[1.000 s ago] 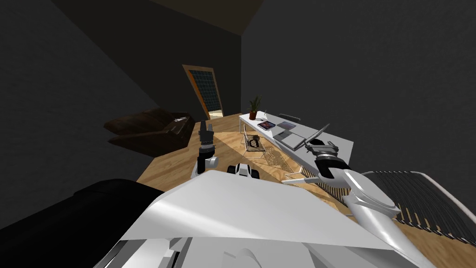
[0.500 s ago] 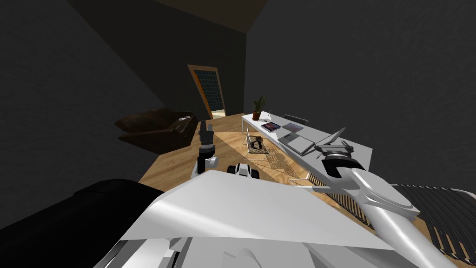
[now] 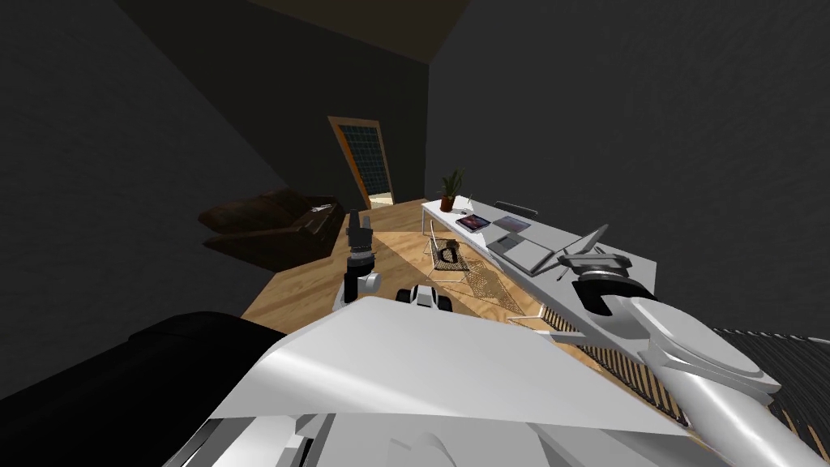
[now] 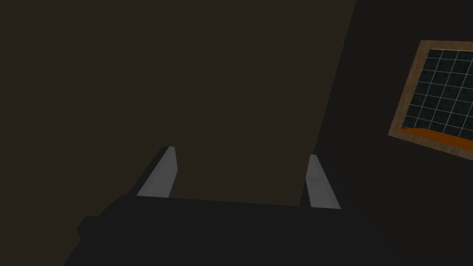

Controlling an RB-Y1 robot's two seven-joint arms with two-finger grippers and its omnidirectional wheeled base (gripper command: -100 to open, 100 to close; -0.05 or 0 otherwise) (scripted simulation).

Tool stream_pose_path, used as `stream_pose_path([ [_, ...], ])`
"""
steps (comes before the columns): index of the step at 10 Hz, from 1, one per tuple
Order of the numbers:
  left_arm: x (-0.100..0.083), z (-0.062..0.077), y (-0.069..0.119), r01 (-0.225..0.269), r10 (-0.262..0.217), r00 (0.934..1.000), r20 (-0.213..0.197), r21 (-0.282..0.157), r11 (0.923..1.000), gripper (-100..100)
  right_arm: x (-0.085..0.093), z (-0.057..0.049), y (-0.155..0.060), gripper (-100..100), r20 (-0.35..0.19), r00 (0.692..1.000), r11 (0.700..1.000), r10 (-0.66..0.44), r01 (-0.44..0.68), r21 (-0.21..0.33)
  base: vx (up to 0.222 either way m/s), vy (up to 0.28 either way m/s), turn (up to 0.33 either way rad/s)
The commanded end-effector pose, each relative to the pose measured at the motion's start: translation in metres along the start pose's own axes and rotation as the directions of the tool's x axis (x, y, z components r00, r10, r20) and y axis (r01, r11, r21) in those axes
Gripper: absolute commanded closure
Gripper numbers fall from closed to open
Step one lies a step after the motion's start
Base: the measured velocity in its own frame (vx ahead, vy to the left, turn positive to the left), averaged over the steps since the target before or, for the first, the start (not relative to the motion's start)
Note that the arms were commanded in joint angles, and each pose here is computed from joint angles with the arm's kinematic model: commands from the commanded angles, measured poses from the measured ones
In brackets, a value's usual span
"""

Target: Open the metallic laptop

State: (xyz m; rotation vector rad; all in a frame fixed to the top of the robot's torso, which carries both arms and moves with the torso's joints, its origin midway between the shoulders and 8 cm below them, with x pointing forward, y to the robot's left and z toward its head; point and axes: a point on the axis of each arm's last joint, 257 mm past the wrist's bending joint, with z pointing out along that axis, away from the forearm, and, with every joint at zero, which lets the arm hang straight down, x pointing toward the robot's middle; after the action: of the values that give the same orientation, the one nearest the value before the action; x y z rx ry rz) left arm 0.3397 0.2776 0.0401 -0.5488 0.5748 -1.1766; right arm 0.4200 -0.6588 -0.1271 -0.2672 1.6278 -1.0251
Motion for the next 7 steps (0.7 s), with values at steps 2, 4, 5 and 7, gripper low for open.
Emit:
stream_pose_path([
  [2, 0.000, 0.000, 0.000, 0.000, 0.000, 1.0000, 0.000, 0.000, 1.0000, 0, 0.031, -0.008, -0.014, 100, -0.036, 0.991, 0.990, -0.130, 0.128, -0.065, 0.175, 0.139, -0.041],
  [4, 0.000, 0.000, 0.000, 0.000, 0.000, 1.0000, 0.000, 0.000, 1.0000, 0, 0.045, -0.012, -0.024, 100, -0.050, 0.979, 0.976, -0.200, 0.194, -0.099, 0.165, 0.154, -0.026],
  [5, 0.000, 0.000, 0.000, 0.000, 0.000, 1.0000, 0.000, 0.000, 1.0000, 0, 0.051, -0.014, -0.030, 100, -0.056, 0.971, 0.967, -0.234, 0.226, -0.117, 0.151, 0.129, -0.010],
  [7, 0.000, 0.000, 0.000, 0.000, 0.000, 1.0000, 0.000, 0.000, 1.0000, 0, 0.063, -0.019, -0.040, 100, -0.066, 0.951, 0.945, -0.301, 0.289, -0.154, 0.156, 0.141, -0.006],
])
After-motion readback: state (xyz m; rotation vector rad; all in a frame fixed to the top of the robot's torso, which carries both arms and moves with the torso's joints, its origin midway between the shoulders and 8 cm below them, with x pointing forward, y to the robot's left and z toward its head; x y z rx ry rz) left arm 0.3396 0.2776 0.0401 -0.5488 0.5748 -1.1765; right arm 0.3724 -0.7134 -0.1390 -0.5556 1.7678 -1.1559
